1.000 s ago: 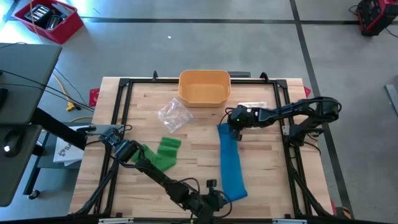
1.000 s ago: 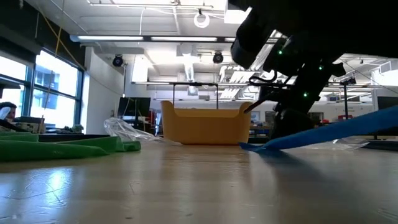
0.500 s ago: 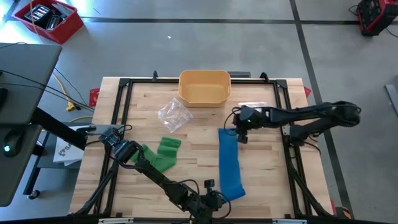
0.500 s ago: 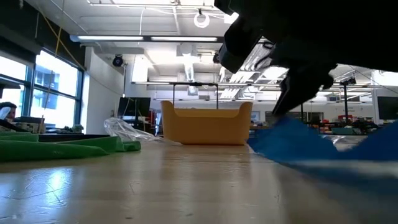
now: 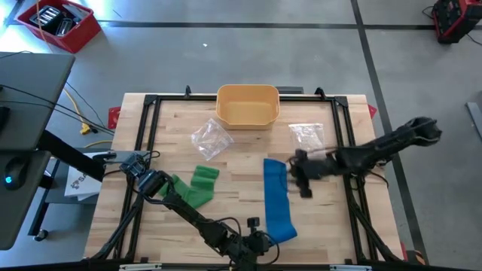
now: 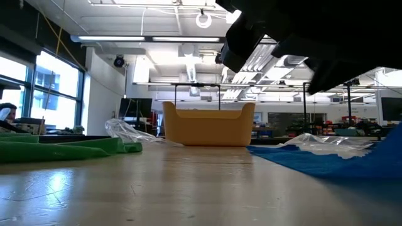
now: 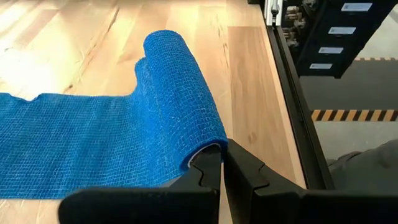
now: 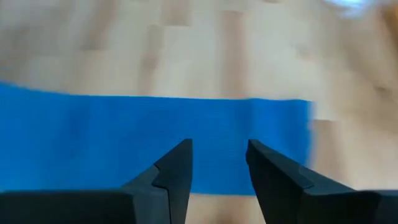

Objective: Roll bandage
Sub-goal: Roll the blue bandage

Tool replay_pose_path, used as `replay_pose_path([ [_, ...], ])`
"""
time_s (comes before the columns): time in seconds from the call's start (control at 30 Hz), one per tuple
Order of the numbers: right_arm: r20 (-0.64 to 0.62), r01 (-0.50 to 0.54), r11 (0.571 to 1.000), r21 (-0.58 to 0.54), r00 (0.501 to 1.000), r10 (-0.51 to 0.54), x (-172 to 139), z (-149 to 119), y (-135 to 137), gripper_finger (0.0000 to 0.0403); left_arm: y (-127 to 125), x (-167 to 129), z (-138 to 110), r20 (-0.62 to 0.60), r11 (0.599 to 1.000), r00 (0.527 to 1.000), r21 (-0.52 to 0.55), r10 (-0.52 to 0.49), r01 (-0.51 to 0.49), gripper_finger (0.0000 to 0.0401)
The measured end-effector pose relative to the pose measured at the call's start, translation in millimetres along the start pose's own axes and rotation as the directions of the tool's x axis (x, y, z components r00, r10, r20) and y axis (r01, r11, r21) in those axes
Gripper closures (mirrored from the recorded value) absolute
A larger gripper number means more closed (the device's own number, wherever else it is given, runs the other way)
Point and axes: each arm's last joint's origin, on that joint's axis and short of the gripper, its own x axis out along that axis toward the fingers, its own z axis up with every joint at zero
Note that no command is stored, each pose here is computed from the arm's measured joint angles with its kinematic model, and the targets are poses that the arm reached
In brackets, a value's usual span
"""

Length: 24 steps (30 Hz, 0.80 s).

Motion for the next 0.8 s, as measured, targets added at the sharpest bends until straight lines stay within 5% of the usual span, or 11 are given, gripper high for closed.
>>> replay_pose_path([
  [0.27,0.13,-0.148,0.974,-0.17,0.977,0.171,-35,-31,101,0.0259,-8,-6,-6,-0.023,1.0,1.0,0.013,-0.011,0.011,0.04],
  [0.43,0.252,-0.188,0.97,-0.157,0.942,0.223,-39,-52,148,0.0259,-15,-10,-2,0.02,0.998,0.998,-0.036,-0.057,0.058,0.04],
  [0.8,0.356,-0.257,0.962,-0.093,0.894,0.273,-28,-82,194,0.0259,-8,0,15,0.08,0.961,0.971,-0.148,-0.223,0.233,0.04],
])
